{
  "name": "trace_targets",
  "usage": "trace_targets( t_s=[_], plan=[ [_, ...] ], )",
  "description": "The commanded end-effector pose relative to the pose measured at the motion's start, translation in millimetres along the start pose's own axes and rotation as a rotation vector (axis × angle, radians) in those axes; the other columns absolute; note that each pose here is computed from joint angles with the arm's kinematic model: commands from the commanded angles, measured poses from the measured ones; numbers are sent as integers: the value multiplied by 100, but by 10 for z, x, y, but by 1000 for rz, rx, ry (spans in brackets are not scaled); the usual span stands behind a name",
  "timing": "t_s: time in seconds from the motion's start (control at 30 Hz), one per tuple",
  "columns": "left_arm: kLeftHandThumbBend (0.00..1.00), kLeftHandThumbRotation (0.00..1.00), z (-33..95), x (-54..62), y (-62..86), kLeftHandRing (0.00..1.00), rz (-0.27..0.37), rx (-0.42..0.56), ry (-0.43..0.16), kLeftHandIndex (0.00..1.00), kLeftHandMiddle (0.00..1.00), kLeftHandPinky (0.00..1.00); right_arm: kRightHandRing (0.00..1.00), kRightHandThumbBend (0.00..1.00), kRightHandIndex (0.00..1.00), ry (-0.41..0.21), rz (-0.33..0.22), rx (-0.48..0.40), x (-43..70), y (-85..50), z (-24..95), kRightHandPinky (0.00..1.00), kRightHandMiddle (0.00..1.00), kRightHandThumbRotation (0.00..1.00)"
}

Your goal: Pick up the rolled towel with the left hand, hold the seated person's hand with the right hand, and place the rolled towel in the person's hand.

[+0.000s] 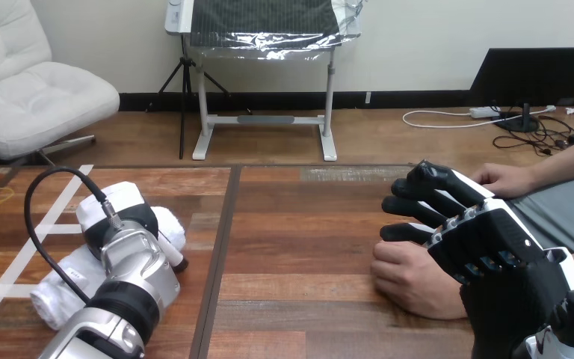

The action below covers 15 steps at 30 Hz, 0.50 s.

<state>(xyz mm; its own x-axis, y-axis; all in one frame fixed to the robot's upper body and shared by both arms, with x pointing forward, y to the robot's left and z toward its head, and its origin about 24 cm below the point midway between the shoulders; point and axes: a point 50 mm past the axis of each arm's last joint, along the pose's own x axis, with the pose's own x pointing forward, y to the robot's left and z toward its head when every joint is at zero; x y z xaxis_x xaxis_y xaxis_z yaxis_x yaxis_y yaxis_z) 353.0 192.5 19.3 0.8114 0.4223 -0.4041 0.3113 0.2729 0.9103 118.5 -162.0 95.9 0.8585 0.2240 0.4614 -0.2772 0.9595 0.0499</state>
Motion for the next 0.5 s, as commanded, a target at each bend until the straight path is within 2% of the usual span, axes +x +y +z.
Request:
trace_targets(
  t_s=[0.0,0.03,0.2,0.3,0.47],
  plan=[
    [79,2,172,-4,282,47,105,-47,-33,70,62,29,77,88,79,-83,9,-22,86,-7,107,68,79,100],
    [75,1,170,-3,279,43,106,-55,-32,72,61,27,77,88,79,-84,9,-24,86,-7,107,68,79,100],
    [69,0,157,4,273,33,111,-69,-34,75,56,21,77,87,79,-85,7,-22,87,-9,105,68,79,100],
    [68,0,154,1,275,29,141,-76,-54,68,45,19,77,87,79,-85,7,-23,87,-11,104,68,79,100],
    [66,0,137,2,268,29,166,-104,-65,60,41,20,77,87,79,-85,8,-22,88,-12,104,68,79,100]
  ],
)
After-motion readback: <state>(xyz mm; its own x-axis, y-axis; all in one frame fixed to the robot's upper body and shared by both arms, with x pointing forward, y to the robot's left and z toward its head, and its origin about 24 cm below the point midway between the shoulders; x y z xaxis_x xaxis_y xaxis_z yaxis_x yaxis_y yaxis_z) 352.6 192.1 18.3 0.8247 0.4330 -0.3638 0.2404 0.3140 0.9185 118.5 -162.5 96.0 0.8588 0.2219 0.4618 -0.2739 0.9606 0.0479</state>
